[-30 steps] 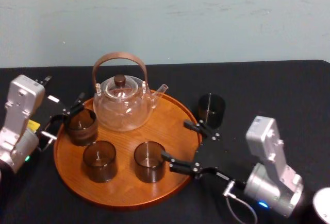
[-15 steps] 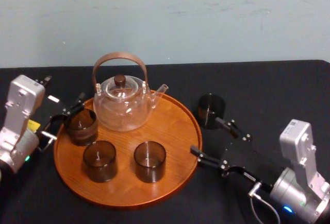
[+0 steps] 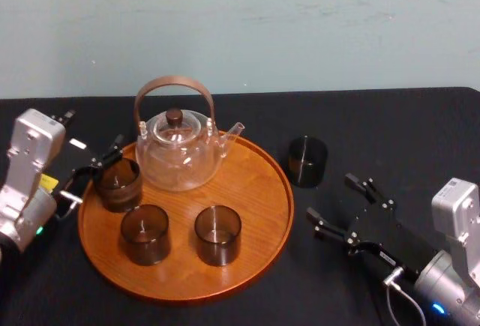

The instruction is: Pick up the glass from the table and place it on the tray.

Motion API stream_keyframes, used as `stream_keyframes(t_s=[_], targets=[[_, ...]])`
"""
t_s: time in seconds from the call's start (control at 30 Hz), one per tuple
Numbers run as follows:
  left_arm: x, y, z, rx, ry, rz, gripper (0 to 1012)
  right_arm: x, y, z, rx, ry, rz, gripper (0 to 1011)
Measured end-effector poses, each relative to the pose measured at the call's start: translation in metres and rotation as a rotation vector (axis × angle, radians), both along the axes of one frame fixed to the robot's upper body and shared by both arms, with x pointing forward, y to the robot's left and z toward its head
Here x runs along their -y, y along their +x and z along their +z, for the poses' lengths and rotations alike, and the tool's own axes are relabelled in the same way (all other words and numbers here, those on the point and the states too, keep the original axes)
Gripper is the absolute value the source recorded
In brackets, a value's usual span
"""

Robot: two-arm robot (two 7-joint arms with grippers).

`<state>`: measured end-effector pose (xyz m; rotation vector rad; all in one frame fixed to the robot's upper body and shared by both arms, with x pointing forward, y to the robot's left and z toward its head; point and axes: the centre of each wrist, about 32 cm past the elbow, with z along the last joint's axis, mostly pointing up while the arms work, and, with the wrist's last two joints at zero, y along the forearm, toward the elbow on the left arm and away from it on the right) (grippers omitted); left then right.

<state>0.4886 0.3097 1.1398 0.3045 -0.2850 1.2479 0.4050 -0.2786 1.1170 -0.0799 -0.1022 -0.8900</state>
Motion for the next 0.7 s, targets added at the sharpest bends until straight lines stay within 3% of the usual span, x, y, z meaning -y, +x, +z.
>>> stream_keyframes(t_s=[0.4,0.7], targets=[[0.0,0.0,0.0,0.0,0.0,0.0,1001,0.003,0.0,-0.003,-0.019,0.009,-0.037,1002],[0.0,0.0,0.0,0.0,0.0,0.0,1001,0.007,0.011,-0.004,-0.05,-0.01,-0.101,1002]])
